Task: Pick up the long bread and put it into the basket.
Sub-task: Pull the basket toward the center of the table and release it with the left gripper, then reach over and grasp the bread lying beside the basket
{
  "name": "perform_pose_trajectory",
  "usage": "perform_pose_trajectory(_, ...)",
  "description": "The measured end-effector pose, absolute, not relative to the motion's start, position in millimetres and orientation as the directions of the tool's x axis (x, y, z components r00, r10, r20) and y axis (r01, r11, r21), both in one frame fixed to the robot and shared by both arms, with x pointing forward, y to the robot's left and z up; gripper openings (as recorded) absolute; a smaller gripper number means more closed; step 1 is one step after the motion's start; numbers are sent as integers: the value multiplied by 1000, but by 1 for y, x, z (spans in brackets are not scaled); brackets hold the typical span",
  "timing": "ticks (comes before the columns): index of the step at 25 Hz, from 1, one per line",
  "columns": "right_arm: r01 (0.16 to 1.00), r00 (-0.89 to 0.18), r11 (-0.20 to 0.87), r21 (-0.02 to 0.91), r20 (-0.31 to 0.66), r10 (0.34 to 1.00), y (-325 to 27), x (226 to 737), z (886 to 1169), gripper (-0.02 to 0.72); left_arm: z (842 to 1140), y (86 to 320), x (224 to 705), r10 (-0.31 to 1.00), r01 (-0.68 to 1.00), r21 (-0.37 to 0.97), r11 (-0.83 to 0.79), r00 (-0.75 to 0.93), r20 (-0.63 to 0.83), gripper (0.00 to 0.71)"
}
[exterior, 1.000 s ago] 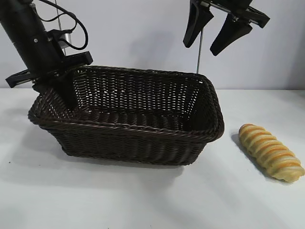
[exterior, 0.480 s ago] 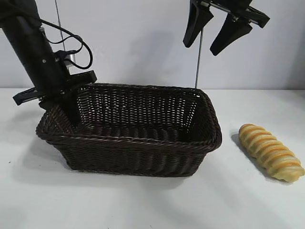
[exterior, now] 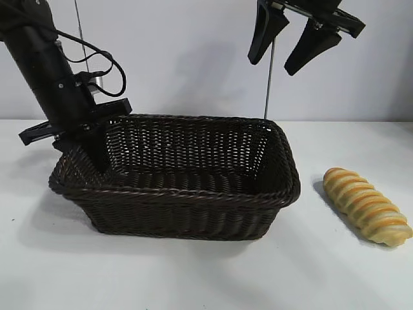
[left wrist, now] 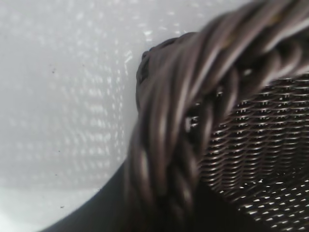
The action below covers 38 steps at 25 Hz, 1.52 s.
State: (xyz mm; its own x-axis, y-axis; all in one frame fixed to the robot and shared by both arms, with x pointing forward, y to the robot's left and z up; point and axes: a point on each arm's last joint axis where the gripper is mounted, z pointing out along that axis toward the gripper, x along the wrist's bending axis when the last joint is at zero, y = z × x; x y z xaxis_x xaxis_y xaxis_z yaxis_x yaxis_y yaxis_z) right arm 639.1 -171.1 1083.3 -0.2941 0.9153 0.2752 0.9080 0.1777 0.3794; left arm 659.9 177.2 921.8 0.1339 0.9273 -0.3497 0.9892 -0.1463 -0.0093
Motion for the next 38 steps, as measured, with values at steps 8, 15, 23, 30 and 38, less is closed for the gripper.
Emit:
perform_pose_trajectory(8,908,-294,177,379,276,915,-171,639,1083,454,959,179,654,923,986,53,-161,169,-346,493)
perform_pose_trajectory(15,908,-294,177,379,276,915,-171,639,1083,454,1015,182,640,913,973,159,-168,215,-346,497)
perform_pose_trajectory(23,908,-294,178,379,276,915,-171,639,1083,454,1063,184,623,900,951,262,-162,251,-357,497)
perform_pose_trajectory(30,908,-294,178,379,276,915,-171,639,1083,454,1066,181,622,885,952,270,-143,245,-395,497)
perform_pose_trajectory(38,909,-294,178,378,276,915,-171,639,1083,454,1067,181,623,884,949,284,-134,244,-398,497)
